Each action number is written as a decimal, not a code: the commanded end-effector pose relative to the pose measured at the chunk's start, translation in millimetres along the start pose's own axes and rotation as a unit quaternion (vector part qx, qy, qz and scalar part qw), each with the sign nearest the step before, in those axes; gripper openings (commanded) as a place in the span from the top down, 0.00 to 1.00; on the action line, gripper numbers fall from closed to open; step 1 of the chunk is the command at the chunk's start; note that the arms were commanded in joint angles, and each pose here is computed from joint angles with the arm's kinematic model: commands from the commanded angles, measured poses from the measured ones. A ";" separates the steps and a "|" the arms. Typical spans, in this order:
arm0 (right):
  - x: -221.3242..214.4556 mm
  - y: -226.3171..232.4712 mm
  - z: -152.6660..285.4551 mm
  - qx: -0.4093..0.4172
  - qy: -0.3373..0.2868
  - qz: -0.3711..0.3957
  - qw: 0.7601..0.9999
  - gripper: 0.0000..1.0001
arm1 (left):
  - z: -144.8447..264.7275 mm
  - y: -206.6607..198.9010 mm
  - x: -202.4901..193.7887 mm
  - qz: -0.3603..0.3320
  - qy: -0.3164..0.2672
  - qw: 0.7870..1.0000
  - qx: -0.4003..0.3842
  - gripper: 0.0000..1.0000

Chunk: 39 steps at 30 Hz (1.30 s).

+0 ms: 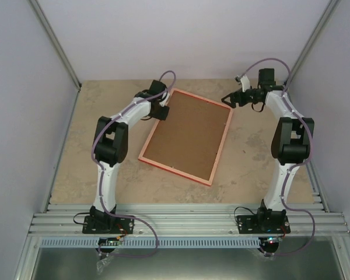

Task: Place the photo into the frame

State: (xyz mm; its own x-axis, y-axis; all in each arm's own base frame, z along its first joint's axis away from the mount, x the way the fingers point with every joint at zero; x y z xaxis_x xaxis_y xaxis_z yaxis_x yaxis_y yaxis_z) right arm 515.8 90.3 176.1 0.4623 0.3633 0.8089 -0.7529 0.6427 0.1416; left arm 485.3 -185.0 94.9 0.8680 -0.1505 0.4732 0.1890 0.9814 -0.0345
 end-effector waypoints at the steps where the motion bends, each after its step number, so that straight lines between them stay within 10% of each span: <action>1: -22.5 -5.3 -2.9 0.017 0.023 -0.035 0.999 0.10 | -1.7 -36.0 13.9 -0.167 -0.007 0.982 -0.091 1.00; 12: -61.2 -5.0 -15.7 0.057 0.054 -0.105 0.991 0.10 | -28.9 -84.5 15.1 -0.365 -0.017 0.911 -0.190 1.00; 32: -67.2 64.1 -22.6 0.303 -0.016 -0.214 0.929 0.11 | 96.4 -106.1 57.7 -0.464 -0.221 0.841 -0.168 1.00; 39: -53.7 102.2 -6.1 0.363 -0.061 -0.182 0.912 0.48 | 119.0 -107.9 61.4 -0.447 -0.244 0.842 -0.177 1.00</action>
State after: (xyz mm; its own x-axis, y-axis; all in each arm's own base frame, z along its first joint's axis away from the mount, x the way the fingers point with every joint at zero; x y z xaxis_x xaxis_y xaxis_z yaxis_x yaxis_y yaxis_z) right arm 433.6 130.7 118.1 0.7411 0.1875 0.6447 -0.6714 0.2062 0.7118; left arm 463.8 -274.0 168.4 0.1597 -0.7559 0.6350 0.8924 0.3856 0.2345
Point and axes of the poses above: each gripper's point midway between its finger pads, its own z axis back along the fingers, its own y axis along the line the jaws close on, x = y × z, the point moved 3 cm from there along z, back along the fingers, and after that the axes turned 9 degrees about z, right-handed, at the moved point
